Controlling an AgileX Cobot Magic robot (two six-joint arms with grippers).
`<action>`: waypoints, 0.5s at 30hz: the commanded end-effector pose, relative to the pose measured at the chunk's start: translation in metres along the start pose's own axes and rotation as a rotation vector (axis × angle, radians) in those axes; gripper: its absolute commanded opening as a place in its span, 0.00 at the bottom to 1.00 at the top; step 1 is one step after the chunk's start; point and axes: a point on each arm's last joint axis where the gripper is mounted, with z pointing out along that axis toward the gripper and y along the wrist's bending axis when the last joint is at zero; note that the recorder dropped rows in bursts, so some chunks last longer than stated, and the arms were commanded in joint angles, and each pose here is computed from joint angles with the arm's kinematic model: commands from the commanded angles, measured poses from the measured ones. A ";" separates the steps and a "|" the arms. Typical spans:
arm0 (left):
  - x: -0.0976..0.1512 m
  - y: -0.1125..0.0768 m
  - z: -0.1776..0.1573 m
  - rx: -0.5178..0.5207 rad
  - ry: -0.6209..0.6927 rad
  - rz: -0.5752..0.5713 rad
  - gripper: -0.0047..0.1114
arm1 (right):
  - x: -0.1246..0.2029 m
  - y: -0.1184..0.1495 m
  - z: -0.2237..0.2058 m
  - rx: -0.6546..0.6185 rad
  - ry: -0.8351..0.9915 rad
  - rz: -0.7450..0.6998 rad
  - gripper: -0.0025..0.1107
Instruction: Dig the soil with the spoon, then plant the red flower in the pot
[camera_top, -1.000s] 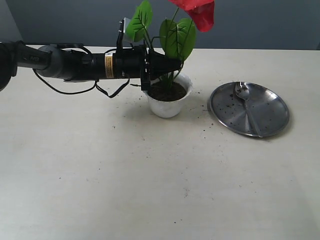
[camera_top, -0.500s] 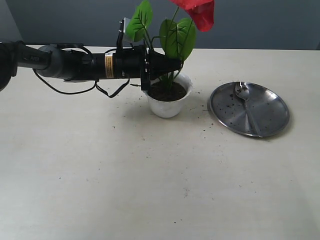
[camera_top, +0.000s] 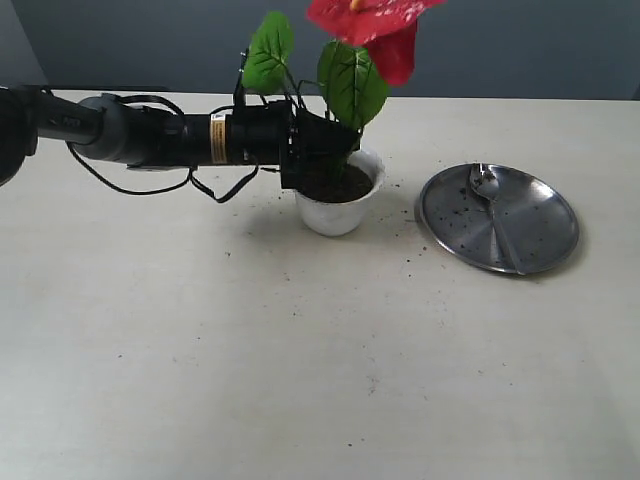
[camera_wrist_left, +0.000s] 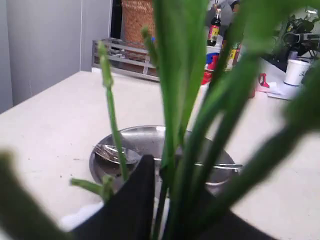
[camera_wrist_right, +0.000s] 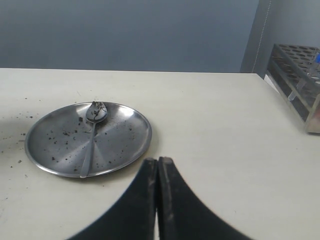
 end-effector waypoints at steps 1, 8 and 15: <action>0.030 -0.002 0.000 0.004 0.140 -0.039 0.25 | -0.001 0.000 0.000 0.004 -0.012 -0.005 0.02; 0.030 -0.002 0.000 0.004 0.140 -0.039 0.26 | -0.001 0.000 0.000 0.004 -0.012 -0.005 0.02; 0.030 -0.002 0.000 0.002 0.138 -0.039 0.26 | -0.001 0.000 0.000 0.004 -0.012 -0.005 0.02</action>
